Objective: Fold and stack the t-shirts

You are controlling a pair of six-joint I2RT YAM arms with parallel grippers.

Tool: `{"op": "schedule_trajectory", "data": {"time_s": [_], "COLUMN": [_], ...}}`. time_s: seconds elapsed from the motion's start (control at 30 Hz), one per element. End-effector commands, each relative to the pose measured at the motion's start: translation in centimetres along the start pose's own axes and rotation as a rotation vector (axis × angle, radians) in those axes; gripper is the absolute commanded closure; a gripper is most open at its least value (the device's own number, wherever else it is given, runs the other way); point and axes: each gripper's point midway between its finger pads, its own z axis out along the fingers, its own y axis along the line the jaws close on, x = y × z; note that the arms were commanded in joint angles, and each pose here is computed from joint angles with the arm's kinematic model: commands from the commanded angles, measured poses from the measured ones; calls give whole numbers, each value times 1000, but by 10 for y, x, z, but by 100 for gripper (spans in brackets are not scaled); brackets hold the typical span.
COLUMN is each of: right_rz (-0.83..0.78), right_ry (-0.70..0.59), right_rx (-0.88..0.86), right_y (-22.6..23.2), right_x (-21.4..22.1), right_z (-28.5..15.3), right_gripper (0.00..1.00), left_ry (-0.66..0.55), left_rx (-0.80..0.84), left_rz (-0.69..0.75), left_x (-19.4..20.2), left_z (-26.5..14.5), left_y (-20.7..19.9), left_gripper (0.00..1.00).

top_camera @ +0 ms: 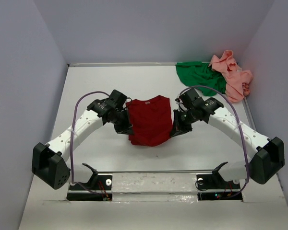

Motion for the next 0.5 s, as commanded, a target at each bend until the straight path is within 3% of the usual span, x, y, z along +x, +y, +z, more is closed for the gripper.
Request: {"op": "schedule_trajectory", "data": {"time_s": [0.0,0.47], "right_rz": [-45,-103], "right_ry": [-43,-64], "right_rx": [23,66], "right_y": [6,8], "right_x": [-14,-54], "right_z": [-12,-5], "right_gripper": [100,100], "left_ry": [-28,-130], "left_rx": [-24,-50], "left_rz": [0,-77], "left_x": [-9,-70], "left_z": [-10,-15], "left_y": [1,17], "left_gripper": [100,100]}}
